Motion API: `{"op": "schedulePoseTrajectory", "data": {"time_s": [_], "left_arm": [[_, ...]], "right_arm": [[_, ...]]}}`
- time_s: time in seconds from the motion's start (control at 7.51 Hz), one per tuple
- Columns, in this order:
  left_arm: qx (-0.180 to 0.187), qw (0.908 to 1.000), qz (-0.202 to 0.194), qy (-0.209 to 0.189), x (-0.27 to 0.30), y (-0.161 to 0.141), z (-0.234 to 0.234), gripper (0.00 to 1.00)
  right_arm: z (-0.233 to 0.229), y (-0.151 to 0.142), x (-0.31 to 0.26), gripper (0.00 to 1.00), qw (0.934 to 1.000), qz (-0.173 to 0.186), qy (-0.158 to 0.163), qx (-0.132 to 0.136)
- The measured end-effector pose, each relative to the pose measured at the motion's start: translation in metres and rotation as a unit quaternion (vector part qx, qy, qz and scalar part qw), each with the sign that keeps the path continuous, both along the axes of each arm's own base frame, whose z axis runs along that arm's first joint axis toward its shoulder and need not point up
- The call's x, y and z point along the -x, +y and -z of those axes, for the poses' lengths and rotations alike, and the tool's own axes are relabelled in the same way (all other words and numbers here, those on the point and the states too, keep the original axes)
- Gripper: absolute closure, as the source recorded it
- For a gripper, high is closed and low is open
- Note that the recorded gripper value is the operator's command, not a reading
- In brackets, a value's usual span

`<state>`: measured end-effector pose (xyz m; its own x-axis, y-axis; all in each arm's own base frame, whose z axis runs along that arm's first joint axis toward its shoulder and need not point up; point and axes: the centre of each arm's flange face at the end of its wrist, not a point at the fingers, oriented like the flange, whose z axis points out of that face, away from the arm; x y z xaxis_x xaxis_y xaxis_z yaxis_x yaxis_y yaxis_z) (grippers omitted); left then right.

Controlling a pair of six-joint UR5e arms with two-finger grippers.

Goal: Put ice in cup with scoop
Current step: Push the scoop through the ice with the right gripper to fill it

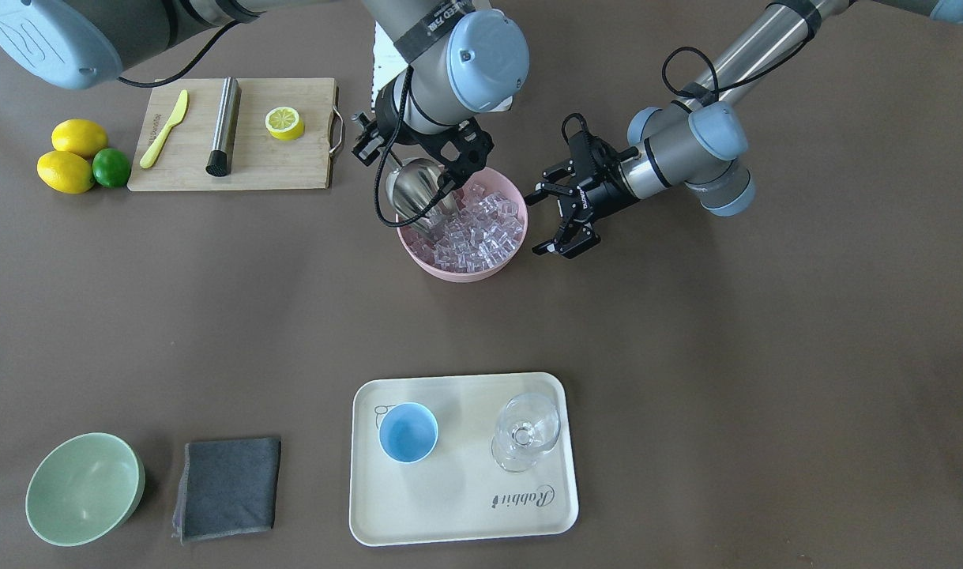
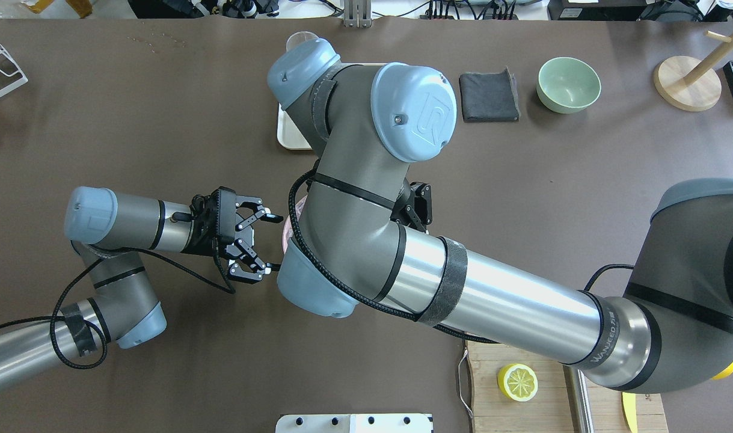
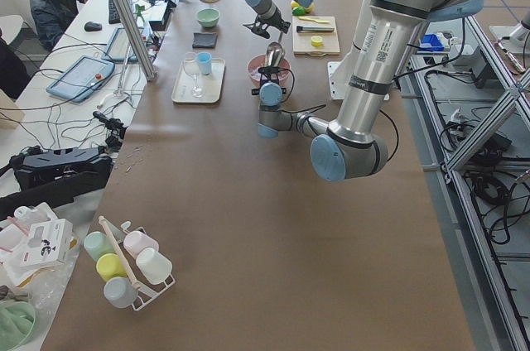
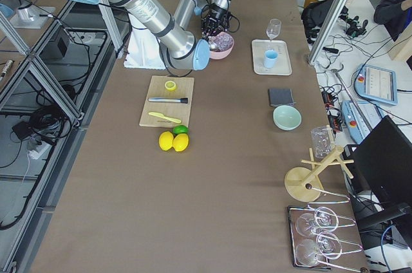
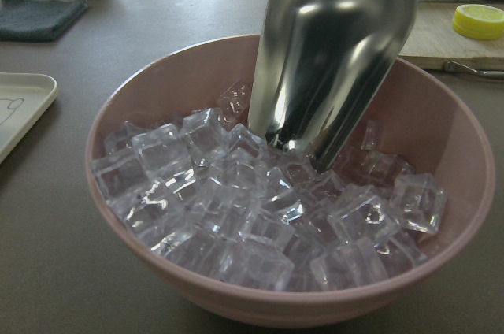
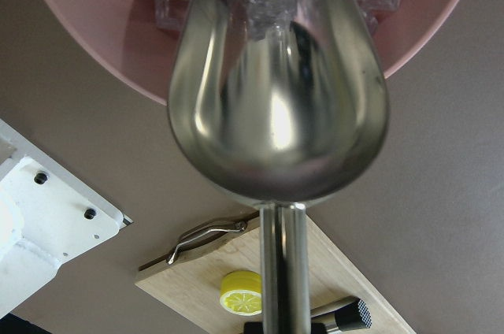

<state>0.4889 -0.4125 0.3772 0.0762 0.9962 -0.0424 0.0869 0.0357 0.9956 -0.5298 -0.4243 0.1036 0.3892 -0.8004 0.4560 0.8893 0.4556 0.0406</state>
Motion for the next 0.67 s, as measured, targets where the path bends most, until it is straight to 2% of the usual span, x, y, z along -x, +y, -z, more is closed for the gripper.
{"op": "schedulePoseTrajectory", "data": {"time_s": [0.67], "left_arm": [[0.001, 1.0, 0.001, 0.0, 0.001, -0.001, -0.001, 0.02]], "right_arm": [[0.001, -0.002, 0.016, 1.0, 0.9992, -0.008, -0.031, -0.024]]}}
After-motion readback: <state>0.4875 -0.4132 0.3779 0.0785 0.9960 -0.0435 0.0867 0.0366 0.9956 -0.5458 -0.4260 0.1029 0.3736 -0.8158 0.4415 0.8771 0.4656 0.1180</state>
